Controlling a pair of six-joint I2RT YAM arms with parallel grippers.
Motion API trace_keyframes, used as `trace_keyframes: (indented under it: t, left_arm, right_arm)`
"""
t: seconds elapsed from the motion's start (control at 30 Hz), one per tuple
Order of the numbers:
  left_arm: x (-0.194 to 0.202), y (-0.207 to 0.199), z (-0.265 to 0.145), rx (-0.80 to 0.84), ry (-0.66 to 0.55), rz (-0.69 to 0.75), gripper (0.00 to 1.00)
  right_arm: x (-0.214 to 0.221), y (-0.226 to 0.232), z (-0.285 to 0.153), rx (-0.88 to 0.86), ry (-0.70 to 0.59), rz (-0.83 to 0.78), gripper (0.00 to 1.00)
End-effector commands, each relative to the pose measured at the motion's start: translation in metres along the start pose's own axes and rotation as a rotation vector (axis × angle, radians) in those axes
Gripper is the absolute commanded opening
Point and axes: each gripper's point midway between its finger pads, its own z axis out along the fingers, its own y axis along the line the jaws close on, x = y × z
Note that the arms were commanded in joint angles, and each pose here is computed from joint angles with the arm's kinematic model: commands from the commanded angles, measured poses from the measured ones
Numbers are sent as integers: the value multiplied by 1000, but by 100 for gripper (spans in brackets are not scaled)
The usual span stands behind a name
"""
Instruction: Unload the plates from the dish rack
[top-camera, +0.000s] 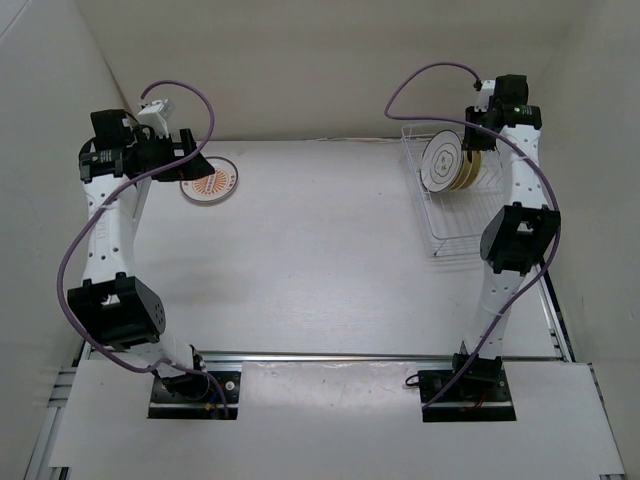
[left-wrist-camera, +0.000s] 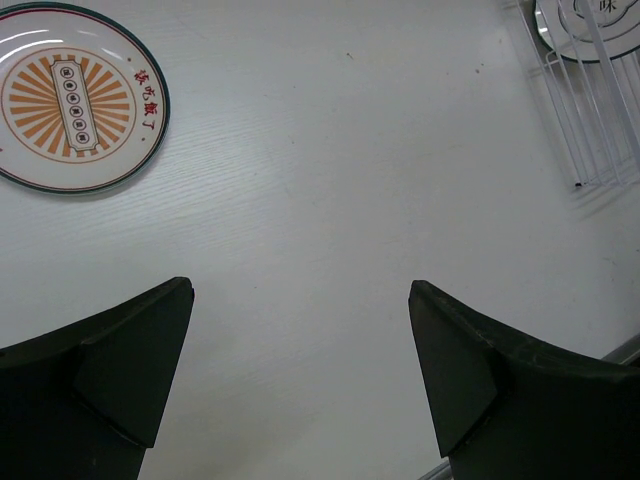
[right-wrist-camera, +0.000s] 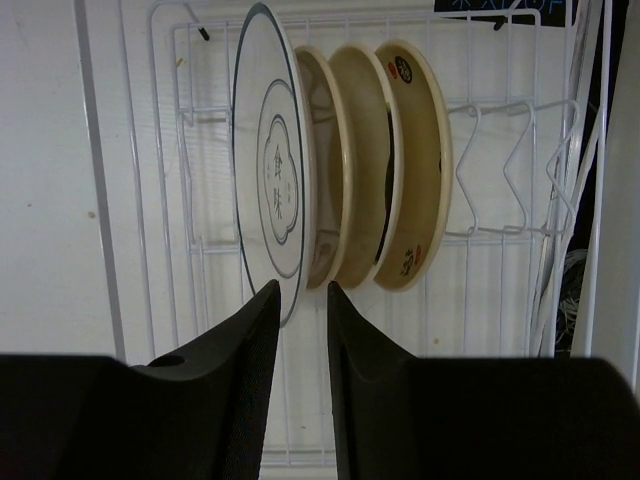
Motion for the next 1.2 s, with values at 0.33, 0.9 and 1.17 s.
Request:
trace_keyframes:
  t: [0.33,0.9,1.17]
  left_arm:
    - [4,-13,-28,-37,-14,80,100]
    - [16,-7,-25,-51,19,65,100]
    - [20,-8,-21,-30,24,60,100]
  right_arm:
    - [-17,-3,28,-35,-60,22,31]
    - [-7,11,52,-83,-28,15,0]
    - [-60,8,-15,34,-192,65,0]
